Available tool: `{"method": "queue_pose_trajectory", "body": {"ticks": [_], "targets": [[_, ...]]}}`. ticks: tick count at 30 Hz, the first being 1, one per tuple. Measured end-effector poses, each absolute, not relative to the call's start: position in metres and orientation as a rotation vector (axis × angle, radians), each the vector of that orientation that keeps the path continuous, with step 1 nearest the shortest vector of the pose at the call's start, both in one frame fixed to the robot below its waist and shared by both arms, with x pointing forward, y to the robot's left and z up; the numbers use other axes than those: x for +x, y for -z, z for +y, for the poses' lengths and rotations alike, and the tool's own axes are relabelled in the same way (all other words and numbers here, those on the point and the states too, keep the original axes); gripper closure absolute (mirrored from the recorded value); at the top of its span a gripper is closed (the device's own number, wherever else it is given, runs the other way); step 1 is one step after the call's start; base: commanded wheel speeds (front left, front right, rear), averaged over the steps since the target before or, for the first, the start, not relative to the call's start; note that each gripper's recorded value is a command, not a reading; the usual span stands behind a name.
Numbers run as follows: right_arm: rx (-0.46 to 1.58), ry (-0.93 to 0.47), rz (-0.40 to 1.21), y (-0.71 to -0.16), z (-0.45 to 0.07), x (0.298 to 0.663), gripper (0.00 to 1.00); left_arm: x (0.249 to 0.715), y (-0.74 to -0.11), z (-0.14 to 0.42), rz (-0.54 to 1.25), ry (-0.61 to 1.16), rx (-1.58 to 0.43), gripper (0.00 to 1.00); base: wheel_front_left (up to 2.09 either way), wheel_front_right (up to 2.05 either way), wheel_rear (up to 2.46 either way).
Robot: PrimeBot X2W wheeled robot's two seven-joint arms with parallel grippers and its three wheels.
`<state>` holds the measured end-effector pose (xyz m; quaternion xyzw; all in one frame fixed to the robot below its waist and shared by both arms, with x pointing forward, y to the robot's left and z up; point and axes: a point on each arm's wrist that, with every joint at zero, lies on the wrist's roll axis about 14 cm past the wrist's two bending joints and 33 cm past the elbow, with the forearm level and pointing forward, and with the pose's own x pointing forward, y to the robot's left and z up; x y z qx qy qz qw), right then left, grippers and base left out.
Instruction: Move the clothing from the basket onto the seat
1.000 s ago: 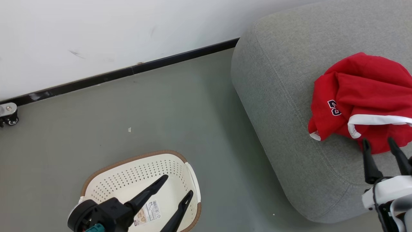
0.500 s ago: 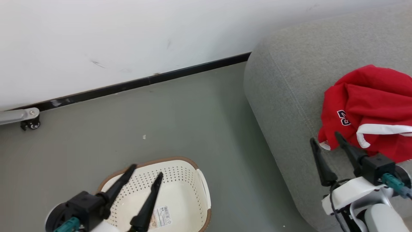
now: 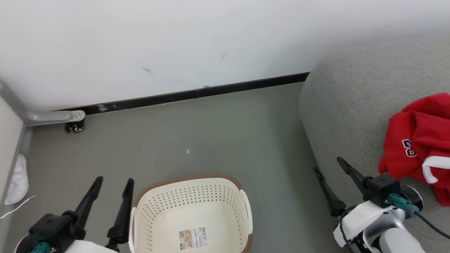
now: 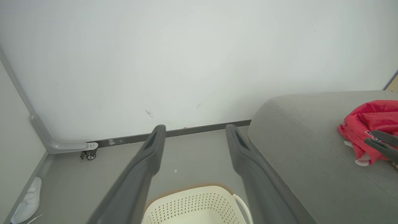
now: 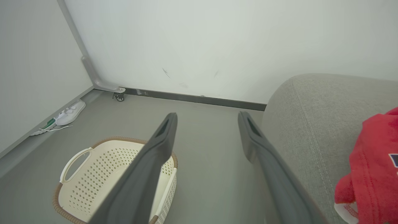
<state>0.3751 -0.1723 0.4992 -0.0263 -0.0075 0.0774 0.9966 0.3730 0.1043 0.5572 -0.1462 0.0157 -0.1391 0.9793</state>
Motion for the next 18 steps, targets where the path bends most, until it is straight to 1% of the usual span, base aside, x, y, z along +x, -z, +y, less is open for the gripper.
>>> {"method": "queue_pose_trajectory", "body": {"ticks": [7,18], "targets": [[-0.049,-0.220,0.010,-0.493,-0.153,0.383,0.00,0.360,-0.533,0.155,0.066,0.099,-0.252,0.00,0.00,0.00,0.00],[-0.043,-0.282,0.016,-0.492,-0.136,0.395,0.00,0.337,-0.532,0.204,0.013,-0.037,-0.191,0.00,0.00,0.00,0.00]]}}
